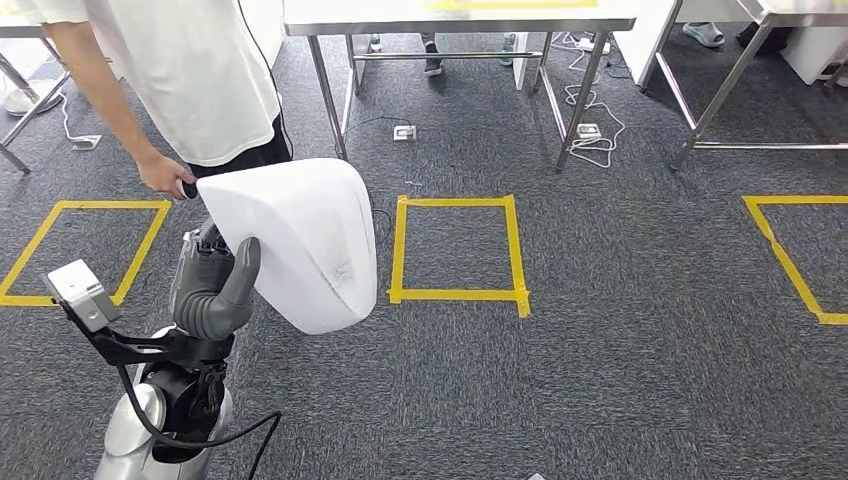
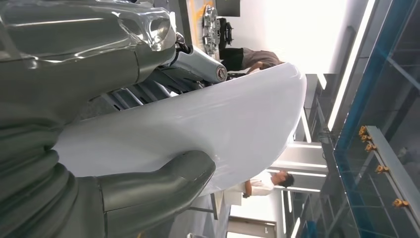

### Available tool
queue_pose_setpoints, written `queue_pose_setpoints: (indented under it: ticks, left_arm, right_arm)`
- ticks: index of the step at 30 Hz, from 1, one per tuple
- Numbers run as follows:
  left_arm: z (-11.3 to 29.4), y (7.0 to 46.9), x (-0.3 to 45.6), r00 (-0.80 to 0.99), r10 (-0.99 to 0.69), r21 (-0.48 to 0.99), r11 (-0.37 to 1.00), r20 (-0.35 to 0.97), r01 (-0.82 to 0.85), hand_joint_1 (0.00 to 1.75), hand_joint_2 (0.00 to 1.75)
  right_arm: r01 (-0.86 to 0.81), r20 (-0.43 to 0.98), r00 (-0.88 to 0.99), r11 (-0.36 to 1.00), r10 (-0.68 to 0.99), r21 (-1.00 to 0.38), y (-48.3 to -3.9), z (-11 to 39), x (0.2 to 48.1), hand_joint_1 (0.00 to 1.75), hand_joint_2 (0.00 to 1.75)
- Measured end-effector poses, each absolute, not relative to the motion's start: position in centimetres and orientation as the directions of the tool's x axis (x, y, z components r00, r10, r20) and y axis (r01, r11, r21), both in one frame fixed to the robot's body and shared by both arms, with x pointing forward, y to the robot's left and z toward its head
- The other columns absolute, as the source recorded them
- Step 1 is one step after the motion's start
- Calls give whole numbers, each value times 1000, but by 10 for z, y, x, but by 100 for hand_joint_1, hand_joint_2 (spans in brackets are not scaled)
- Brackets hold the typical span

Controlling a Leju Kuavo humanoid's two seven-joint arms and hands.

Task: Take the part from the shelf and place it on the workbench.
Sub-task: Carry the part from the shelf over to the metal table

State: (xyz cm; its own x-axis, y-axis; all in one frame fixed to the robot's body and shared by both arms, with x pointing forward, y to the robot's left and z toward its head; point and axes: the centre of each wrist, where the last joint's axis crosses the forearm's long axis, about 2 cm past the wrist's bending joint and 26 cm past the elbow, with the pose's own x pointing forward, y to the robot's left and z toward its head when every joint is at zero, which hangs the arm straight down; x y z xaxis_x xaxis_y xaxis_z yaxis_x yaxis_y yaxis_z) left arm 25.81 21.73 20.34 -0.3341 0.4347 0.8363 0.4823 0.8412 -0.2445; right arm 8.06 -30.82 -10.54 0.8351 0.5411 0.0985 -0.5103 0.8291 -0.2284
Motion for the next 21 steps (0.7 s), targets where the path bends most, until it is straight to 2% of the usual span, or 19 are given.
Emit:
queue_pose_setpoints:
  ticks: [21]
  left_arm:
    - [204, 219, 262, -322, 436, -260, 845, 840, 467, 175, 175]
  right_arm:
    - [-532, 91, 821, 813, 564, -237, -307, -105, 83, 0, 175]
